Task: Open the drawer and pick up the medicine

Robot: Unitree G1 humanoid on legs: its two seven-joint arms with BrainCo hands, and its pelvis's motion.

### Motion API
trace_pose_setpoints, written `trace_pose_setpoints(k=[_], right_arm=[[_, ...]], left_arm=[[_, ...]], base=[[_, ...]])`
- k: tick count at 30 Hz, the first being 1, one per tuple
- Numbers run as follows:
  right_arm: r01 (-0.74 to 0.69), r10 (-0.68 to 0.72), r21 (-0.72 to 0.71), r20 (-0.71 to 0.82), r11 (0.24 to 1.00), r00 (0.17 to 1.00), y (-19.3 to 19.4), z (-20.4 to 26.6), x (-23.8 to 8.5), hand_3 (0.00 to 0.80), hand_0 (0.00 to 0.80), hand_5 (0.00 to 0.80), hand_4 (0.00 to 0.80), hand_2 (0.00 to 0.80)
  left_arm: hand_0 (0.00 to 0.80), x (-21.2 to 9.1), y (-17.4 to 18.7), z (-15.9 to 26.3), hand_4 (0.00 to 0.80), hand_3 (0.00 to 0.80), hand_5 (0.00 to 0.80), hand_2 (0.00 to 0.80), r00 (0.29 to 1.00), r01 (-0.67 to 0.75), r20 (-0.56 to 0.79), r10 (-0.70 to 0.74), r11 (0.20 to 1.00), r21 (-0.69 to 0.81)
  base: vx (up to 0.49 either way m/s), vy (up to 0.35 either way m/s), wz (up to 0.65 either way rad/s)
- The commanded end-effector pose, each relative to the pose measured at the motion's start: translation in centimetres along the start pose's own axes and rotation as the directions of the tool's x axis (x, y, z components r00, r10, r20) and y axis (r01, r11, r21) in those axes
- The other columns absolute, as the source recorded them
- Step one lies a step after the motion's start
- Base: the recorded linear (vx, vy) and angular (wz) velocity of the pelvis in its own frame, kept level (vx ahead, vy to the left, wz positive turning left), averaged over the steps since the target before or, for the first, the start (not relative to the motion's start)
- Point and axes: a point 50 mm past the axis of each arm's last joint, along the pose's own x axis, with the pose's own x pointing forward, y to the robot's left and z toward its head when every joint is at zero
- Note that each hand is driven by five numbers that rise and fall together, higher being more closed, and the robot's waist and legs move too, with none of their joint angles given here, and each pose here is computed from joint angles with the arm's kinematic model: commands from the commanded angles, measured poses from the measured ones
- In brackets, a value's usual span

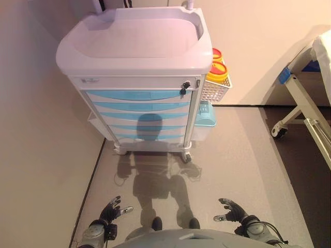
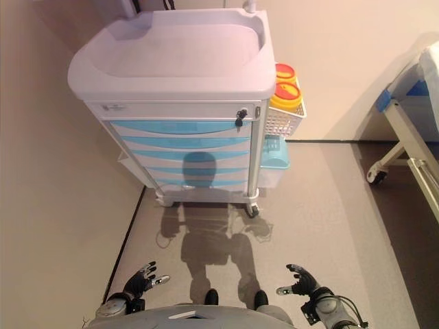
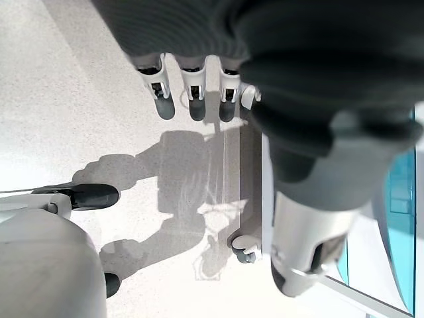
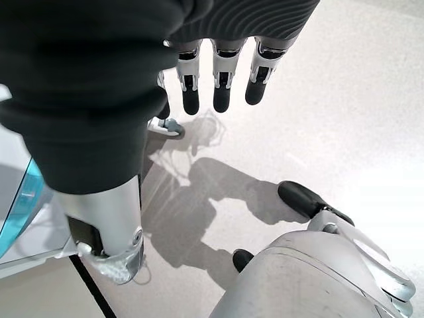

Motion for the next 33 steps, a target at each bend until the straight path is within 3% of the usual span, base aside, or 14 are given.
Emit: trace_pose_setpoints(k=[1,24,33], right_arm=[[0.008,-0.004,-0.051,0.077,0.999,0.997,-0.6,2.0,0.6,0.000,0.000,0.000,0.000,0.000],[0.003,-0.001,-0.037,0.055,0.999,0.998,-0.4,1.4,0.5,0.000,0.000,0.000,0.000,0.000],[0.062,-0.057,-0.045,0.115,0.997,0.992,-2.5,3.6,1.0,0.000,0.000,0.000,0.000,0.000]], left_arm=[[0.000,0.5,-1.0,0.7,0.000,0.000,0.000,0.000,0.999,0.020,0.026,-0.020,1.000,-0.022],[0.000,0.3,-0.9,0.2,0.000,0.000,0.000,0.000,1.000,0.013,0.019,-0.013,0.999,-0.039],[0.000,0.7,0.1,2.5,0.000,0.000,0.000,0.000,0.993,0.014,0.116,-0.004,0.996,-0.082]], base=[[0.000,0.000,0.00],[0.014,0.004,0.00],[-0.041,0.057,-0.02]])
